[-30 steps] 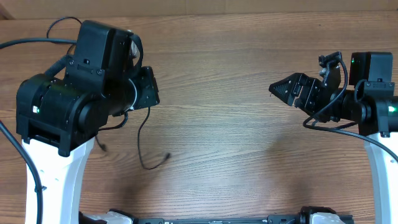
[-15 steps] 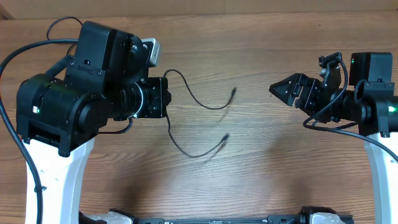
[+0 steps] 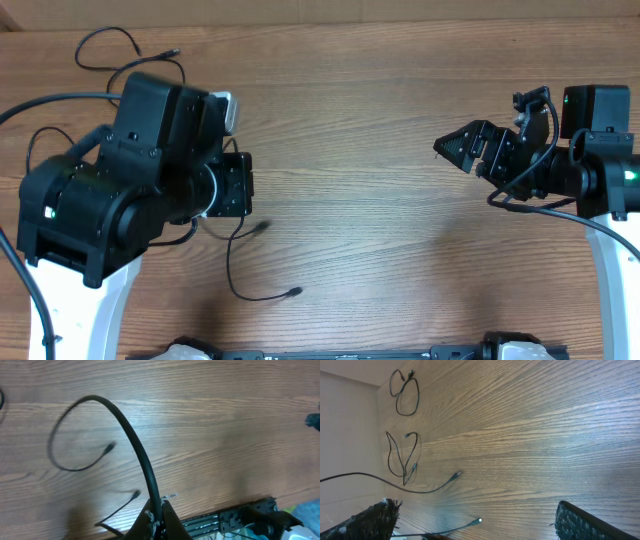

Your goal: Untangle cables

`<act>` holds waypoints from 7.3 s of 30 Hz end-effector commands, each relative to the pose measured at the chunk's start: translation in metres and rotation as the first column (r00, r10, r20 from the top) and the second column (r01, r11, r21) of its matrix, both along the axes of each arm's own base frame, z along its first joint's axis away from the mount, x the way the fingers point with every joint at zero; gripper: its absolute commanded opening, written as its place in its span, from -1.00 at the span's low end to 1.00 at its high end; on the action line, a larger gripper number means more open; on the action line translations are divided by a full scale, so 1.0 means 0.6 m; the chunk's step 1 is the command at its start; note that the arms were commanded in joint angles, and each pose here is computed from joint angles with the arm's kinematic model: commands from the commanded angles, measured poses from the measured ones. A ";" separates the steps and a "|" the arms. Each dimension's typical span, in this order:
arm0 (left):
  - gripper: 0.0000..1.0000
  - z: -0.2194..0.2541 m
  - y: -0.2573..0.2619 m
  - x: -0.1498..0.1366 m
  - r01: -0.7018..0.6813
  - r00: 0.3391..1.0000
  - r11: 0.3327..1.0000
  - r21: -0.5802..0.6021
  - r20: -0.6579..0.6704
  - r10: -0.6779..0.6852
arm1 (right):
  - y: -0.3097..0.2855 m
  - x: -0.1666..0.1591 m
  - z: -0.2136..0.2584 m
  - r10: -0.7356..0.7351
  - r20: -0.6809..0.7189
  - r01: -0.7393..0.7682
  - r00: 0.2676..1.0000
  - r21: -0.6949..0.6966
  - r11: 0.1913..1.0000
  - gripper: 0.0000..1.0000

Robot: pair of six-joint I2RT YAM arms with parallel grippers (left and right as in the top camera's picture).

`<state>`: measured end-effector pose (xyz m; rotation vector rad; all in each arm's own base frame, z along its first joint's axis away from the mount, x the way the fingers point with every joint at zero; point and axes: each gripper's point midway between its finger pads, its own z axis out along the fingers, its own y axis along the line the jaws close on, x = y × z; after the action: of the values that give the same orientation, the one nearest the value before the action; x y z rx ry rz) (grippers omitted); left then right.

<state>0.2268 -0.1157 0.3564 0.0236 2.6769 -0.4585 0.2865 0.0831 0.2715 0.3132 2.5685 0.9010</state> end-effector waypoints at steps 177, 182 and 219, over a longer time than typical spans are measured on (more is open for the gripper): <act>-0.92 -0.186 0.617 0.112 -0.804 0.575 0.595 -0.016 0.233 0.784 | -0.009 0.024 -0.020 0.005 -0.018 -0.006 1.000 -0.035 0.999 1.00; -0.91 -0.297 0.549 0.079 -0.811 0.580 0.583 0.042 -0.068 0.812 | -0.009 0.024 -0.020 0.005 -0.017 -0.006 1.000 -0.035 0.999 1.00; -0.91 -0.565 0.572 0.023 -0.910 0.084 0.238 0.340 -0.411 0.908 | -0.009 0.018 -0.024 0.002 -0.038 -0.003 0.999 -0.032 0.999 1.00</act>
<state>0.2431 0.2256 0.0207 -1.9887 2.4477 -0.0161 0.2942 0.0802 0.2540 0.3211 2.6283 0.8774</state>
